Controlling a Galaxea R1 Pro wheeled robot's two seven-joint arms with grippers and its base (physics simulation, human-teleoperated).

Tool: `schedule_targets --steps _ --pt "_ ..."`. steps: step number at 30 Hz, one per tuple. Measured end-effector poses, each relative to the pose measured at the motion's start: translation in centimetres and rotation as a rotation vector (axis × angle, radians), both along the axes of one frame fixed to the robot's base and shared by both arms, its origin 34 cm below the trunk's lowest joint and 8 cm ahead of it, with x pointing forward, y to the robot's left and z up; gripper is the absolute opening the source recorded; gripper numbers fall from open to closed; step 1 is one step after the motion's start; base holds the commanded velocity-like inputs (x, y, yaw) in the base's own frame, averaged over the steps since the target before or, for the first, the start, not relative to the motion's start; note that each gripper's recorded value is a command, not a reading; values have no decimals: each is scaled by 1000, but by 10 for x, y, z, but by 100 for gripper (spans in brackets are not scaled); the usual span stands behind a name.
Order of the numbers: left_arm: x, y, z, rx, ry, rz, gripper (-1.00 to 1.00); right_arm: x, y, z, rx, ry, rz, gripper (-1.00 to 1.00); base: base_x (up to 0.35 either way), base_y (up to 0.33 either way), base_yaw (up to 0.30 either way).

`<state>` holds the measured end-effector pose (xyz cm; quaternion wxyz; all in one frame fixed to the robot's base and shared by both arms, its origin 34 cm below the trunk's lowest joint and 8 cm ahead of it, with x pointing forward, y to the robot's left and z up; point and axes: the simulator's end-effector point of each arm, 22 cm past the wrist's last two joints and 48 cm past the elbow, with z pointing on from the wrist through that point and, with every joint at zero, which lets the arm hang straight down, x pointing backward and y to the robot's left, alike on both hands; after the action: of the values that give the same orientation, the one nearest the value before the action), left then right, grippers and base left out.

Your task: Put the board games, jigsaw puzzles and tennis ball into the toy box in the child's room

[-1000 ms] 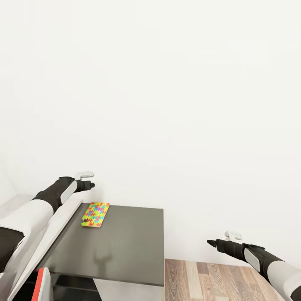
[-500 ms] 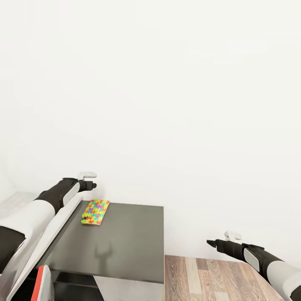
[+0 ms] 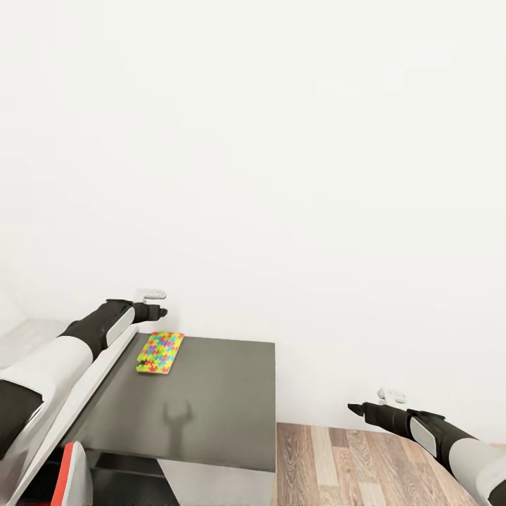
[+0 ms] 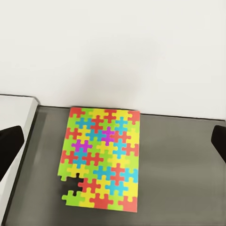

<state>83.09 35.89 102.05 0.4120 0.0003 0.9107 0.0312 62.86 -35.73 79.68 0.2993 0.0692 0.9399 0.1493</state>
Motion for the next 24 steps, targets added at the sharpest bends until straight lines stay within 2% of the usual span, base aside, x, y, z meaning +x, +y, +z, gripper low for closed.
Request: schedule_targets --steps 24 --pt "0 2 -27 -3 34 2 100 -8 -2 -19 -3 38 -1 100 0 0 0"
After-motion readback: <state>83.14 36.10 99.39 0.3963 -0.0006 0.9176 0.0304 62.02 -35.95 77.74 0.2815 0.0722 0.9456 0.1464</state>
